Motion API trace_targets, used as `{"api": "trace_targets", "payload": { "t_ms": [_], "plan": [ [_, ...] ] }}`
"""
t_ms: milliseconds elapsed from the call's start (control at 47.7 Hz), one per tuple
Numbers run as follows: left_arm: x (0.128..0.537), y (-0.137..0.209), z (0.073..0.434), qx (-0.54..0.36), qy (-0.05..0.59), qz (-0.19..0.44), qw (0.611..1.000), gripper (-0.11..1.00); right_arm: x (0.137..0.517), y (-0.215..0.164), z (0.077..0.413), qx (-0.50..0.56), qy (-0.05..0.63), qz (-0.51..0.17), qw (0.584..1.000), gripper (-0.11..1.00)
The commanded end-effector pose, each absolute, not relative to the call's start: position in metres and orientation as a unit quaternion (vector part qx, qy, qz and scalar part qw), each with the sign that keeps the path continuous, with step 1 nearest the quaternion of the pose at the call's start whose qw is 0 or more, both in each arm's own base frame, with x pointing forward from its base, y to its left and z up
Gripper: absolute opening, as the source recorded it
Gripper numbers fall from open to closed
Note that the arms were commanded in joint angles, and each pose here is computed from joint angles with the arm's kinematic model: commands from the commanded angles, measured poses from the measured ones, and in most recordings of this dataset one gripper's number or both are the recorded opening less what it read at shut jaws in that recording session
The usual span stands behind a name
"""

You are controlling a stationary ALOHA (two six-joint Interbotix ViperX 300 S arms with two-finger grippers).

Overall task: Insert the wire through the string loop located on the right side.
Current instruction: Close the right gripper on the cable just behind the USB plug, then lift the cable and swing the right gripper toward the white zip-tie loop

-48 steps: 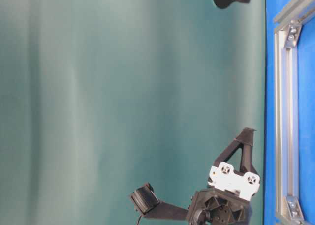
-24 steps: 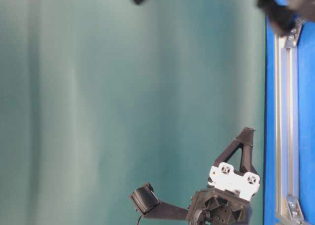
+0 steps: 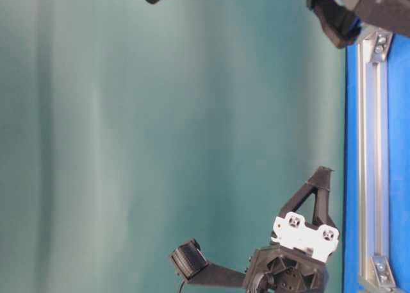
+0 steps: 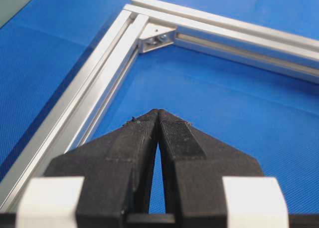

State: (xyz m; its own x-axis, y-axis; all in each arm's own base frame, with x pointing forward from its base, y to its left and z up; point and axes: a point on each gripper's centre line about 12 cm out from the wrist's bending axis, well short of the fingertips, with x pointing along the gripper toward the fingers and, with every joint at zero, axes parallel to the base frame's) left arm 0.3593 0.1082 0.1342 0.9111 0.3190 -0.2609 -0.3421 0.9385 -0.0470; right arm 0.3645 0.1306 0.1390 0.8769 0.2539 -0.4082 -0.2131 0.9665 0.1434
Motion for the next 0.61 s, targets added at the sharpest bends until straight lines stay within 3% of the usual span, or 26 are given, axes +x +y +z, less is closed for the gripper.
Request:
{"api": "trace_targets", "payload": {
  "t_ms": [0,587],
  "plan": [
    [0.3608,0.1096,0.1479,-0.043,0.105,0.170,0.979,0.00,0.3683,0.1314,0.1528,0.052,0.198,0.122,0.971,-0.03],
    [0.3606,0.1089,0.1480,-0.043,0.105,0.169,0.979,0.00,0.3679,0.1313,0.1523,0.051,0.198,0.122,0.971,-0.03]
  ]
}}
